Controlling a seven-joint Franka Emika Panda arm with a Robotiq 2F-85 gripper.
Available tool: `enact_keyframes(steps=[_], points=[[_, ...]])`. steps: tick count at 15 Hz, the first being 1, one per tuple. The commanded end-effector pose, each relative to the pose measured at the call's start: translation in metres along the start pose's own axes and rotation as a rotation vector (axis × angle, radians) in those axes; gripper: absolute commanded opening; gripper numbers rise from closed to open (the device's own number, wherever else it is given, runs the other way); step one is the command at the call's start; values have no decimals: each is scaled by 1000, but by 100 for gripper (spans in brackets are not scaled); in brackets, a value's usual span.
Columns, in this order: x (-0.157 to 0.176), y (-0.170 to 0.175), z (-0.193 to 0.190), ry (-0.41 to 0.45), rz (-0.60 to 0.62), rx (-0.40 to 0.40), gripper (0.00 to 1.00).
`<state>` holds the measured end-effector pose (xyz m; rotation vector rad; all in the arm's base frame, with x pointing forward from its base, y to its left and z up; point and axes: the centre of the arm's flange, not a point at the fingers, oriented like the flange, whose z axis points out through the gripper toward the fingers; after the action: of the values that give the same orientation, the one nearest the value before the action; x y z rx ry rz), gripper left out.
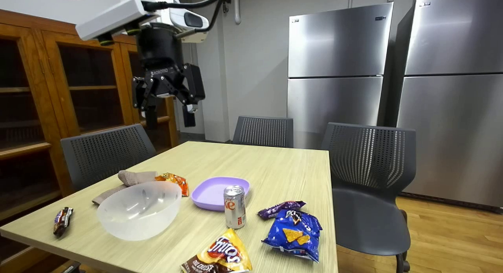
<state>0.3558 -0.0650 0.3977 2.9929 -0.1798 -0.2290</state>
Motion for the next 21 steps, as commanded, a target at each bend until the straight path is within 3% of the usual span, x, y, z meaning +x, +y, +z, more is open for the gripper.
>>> enact_keyframes(steps=[1, 5, 6, 17, 21], points=[[3, 32, 26, 23, 82, 36, 100], [11, 59, 54, 13, 131, 55, 100], [4, 48, 40, 13, 125, 61, 100], [5, 49, 45, 3, 128, 62, 100], [0, 51, 63, 7, 134, 84, 100]])
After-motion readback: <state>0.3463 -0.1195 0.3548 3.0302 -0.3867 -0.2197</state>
